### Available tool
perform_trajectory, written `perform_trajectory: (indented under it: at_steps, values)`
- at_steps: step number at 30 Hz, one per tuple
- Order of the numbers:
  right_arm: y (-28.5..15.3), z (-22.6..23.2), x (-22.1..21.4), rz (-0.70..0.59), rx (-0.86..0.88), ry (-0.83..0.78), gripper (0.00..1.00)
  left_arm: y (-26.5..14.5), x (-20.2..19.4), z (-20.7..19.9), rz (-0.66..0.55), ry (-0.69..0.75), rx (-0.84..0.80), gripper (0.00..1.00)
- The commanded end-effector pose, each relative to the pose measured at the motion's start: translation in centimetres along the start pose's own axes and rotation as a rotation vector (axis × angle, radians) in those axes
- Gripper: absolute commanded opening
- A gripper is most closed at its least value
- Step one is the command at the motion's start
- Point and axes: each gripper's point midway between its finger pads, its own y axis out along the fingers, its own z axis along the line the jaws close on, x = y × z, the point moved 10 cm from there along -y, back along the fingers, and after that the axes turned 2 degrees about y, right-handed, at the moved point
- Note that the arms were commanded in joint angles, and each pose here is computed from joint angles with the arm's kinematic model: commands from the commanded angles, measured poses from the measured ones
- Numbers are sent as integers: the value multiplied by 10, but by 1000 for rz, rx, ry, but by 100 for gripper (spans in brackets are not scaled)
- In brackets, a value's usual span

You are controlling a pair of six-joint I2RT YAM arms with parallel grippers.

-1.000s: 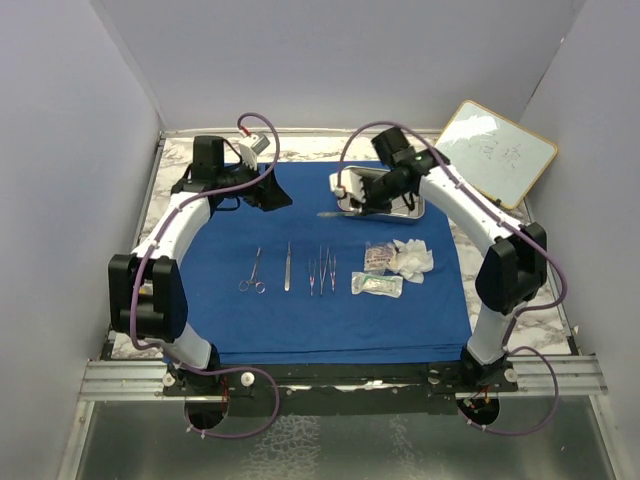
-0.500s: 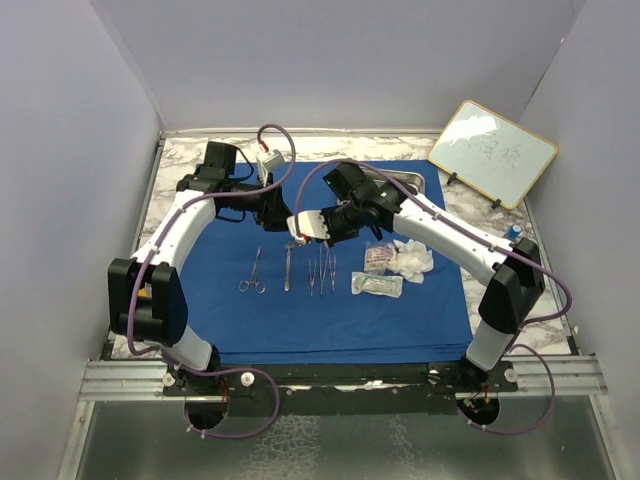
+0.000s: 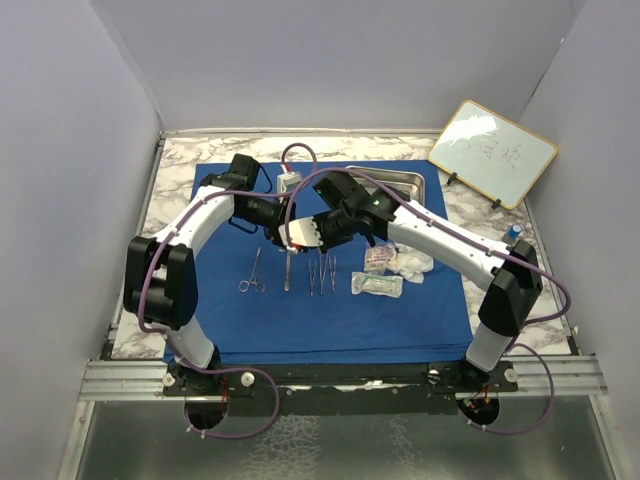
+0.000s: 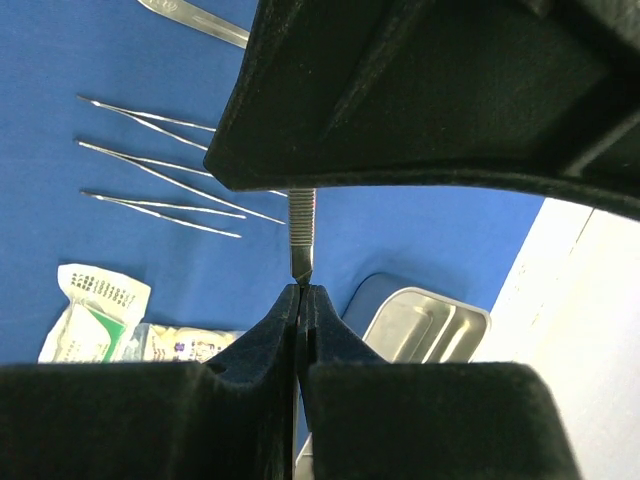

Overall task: Open and lay out the surgical kit
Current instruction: Place the medical item in the surgical kit.

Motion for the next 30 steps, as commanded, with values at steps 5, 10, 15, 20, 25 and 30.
perform_trajectory:
  at_steps: [5,10,15,20,25,30]
  values:
    - [-8,2,7,-2,-47,-23,1,8,2,-1,30,12,-56,41]
    - [-8,4,9,-15,-39,-30,1,10,1,2,40,-2,-57,41]
    - [-8,5,8,-13,-35,-37,1,12,0,1,49,6,-56,32]
    - [-8,6,10,-20,-29,-41,1,13,0,2,52,-1,-58,25]
    - [-10,7,11,-25,-27,-46,1,15,-1,2,58,-4,-63,16]
    - [-9,7,11,-23,-32,-33,1,15,-1,2,58,2,-64,3]
